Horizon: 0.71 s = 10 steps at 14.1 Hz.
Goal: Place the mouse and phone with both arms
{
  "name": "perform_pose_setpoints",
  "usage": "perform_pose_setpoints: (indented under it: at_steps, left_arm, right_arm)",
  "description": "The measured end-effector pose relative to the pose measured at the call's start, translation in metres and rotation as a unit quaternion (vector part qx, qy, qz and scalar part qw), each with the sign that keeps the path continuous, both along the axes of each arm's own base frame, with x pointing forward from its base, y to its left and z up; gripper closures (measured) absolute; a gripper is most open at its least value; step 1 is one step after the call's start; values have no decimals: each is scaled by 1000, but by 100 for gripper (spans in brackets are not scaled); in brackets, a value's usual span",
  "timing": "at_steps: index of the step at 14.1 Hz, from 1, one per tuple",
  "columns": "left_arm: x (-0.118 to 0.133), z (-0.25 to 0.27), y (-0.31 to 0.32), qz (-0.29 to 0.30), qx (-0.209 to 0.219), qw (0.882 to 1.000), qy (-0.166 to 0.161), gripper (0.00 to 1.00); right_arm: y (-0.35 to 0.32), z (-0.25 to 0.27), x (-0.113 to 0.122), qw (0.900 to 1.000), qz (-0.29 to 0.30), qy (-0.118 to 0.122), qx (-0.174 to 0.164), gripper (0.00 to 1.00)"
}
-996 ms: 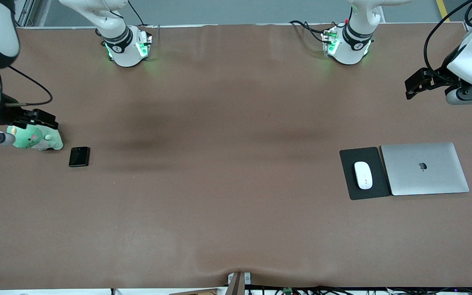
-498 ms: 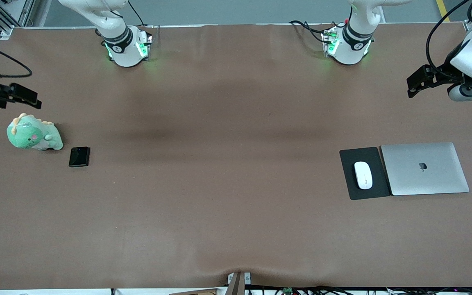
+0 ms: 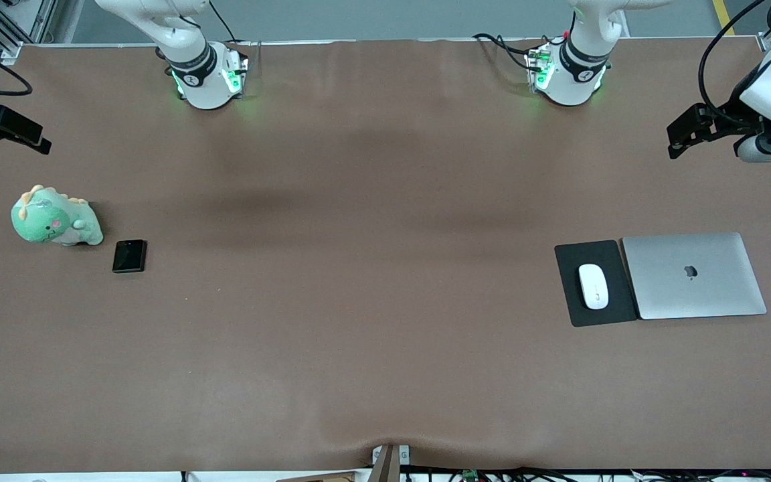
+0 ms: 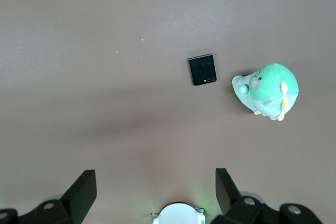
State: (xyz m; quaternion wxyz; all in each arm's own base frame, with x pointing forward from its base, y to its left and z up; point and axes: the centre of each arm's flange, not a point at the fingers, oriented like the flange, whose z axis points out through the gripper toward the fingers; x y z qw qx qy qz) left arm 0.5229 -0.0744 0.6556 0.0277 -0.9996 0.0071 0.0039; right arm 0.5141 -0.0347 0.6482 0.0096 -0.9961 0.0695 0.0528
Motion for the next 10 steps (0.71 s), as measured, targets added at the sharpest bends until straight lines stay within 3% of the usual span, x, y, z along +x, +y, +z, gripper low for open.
perform_pose_setpoints:
  at_steps: [10]
  left_arm:
    - [0, 0, 0, 0, 0, 1000, 0, 0]
  right_arm:
    - [0, -1, 0, 1000, -10, 0, 7, 0]
